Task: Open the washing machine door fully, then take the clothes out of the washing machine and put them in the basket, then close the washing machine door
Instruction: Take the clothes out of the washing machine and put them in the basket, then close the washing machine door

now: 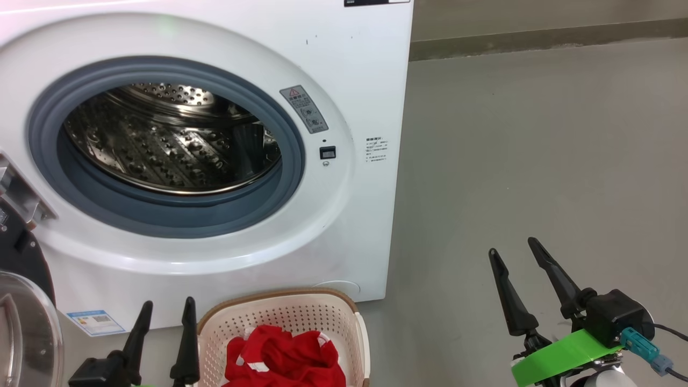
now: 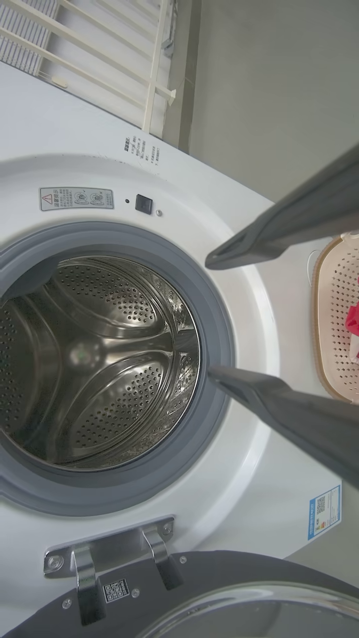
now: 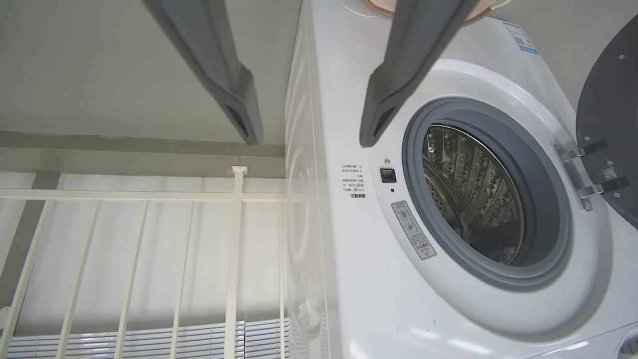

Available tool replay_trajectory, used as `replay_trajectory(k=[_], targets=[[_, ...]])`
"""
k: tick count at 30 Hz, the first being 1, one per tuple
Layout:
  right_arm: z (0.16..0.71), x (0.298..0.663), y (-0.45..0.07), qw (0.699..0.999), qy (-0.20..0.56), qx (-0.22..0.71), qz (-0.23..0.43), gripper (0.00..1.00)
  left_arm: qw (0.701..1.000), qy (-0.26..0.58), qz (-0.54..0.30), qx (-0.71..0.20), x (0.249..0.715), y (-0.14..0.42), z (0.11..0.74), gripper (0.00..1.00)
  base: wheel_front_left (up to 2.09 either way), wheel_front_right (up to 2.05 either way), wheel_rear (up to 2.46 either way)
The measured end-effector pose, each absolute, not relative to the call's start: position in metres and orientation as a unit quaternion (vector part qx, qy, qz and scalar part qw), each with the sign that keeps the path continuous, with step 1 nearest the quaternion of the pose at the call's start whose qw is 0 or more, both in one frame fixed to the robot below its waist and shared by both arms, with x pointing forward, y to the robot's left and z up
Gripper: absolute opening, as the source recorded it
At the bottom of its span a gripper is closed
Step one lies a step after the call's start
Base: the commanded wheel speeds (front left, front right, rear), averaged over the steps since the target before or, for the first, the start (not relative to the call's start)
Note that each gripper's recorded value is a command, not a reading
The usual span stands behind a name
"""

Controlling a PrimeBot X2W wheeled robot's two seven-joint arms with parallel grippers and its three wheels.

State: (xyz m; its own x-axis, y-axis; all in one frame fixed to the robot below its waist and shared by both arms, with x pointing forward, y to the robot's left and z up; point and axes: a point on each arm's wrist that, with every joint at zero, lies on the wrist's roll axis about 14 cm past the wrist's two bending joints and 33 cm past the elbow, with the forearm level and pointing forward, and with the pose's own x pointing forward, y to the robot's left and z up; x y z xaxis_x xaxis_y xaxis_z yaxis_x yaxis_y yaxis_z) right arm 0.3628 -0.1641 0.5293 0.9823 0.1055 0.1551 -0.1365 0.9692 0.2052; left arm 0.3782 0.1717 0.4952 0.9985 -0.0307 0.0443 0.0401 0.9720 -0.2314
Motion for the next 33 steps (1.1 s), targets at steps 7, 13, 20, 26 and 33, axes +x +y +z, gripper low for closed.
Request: replay_trajectory(k=[7,13,20,26,33], targets=[[0.523,0.358,-0.167,0.99,-0.063,0.109,0.056,1.0,0.993,-0.016,-0.02,-0.113,0.375,0.17,0.492,1.0,0.0,0.0,0.0],[0.522,0.357,-0.169,0.991,-0.062,0.109,0.052,1.0,0.993,-0.016,-0.023,-0.113,0.376,0.168,0.492,1.0,0.0,0.0,0.0],[0.521,0.356,-0.171,0.991,-0.061,0.108,0.049,1.0,0.993,-0.03,-0.032,-0.108,0.379,0.166,0.501,1.0,0.0,0.0,0.0],[0.52,0.356,-0.172,0.991,-0.059,0.109,0.047,1.0,0.993,-0.035,-0.04,-0.106,0.379,0.163,0.505,1.0,-0.01,0.0,0.0],[0.52,0.355,-0.172,0.991,-0.06,0.109,0.046,1.0,0.993,-0.038,-0.039,-0.103,0.378,0.164,0.507,1.0,-0.58,0.55,0.03]])
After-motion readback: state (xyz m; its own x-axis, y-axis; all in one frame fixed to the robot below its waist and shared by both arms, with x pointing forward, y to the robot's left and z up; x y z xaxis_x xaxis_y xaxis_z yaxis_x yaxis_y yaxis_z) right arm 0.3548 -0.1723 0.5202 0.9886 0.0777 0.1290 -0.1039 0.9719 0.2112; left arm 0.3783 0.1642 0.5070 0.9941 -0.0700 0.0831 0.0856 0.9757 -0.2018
